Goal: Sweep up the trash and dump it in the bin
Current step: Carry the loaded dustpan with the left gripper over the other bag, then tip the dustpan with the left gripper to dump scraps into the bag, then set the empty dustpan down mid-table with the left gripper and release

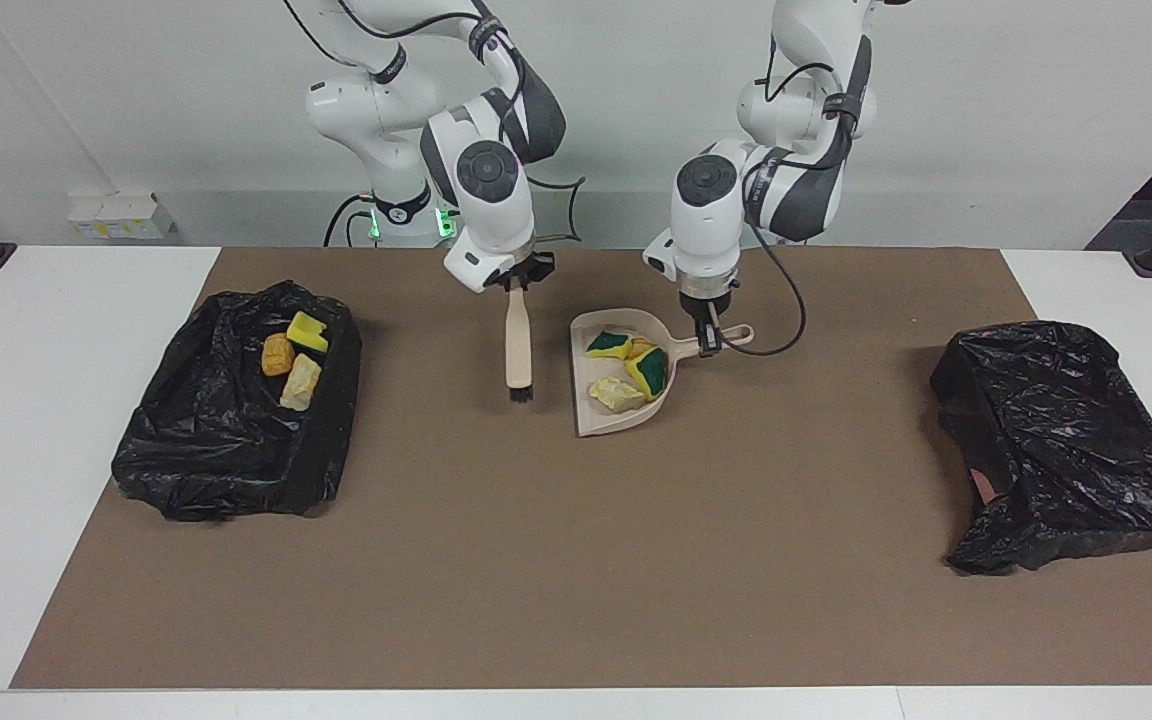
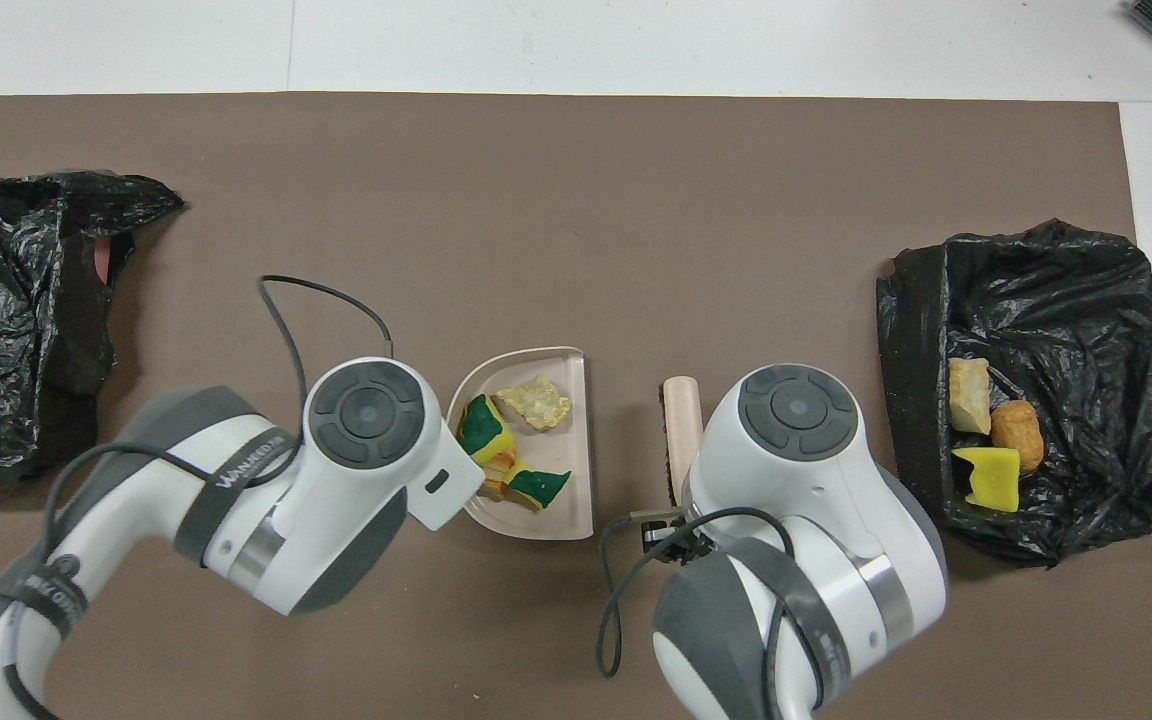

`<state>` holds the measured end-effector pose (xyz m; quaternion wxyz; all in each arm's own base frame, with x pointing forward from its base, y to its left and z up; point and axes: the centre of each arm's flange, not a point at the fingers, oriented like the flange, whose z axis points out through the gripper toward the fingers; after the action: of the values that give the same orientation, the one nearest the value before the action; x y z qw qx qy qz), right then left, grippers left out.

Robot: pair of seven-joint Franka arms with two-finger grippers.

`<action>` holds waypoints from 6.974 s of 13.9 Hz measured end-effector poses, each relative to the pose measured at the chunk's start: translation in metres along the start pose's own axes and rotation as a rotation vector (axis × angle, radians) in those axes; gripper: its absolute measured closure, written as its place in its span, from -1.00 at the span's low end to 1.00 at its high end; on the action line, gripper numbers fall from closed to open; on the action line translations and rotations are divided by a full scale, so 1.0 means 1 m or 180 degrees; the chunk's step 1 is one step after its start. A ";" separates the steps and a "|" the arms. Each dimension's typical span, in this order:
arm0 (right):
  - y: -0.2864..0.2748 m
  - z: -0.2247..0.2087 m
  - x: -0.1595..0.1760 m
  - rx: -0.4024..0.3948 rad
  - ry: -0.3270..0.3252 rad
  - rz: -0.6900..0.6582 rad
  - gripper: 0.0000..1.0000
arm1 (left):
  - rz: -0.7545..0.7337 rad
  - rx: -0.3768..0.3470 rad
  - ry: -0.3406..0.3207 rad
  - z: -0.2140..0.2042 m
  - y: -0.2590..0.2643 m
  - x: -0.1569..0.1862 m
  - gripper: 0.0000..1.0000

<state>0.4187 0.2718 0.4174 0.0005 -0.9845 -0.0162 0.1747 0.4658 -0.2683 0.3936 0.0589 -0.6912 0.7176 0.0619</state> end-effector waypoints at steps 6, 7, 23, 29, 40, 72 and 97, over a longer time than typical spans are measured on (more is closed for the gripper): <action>-0.106 0.030 -0.070 -0.0008 0.0218 0.0020 0.49 | -0.0025 0.0060 0.0008 -0.031 -0.036 -0.161 0.37; -0.123 0.050 -0.075 -0.0016 0.0228 0.0009 0.49 | -0.0064 0.0027 0.0019 -0.030 -0.039 -0.190 0.37; -0.154 0.120 -0.060 -0.0006 0.0211 0.0048 -0.50 | -0.0762 0.0515 -0.0410 -0.042 -0.046 -0.598 0.37; -0.139 0.097 -0.023 -0.0078 0.0504 0.0058 -1.00 | -0.0127 0.0253 -0.1634 -0.048 -0.089 -0.593 0.37; 0.117 -0.062 0.122 -0.0157 0.1259 0.0005 -1.00 | 0.0227 -0.0417 -0.2741 -0.128 -0.101 -0.518 0.37; 0.293 -0.249 -0.002 -0.0134 0.1218 0.0149 -1.00 | -0.4635 -0.0503 0.0342 -0.031 -0.069 0.103 0.37; 0.290 -0.249 -0.002 -0.0140 0.1212 0.0129 -1.00 | -0.4563 -0.0008 0.0185 -0.085 -0.087 -0.060 -1.00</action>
<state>0.5116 -0.0166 0.6496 -0.0214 -0.9997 0.0001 -0.0151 0.5552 -0.2269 0.4866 0.0651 -0.9939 0.0883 -0.0097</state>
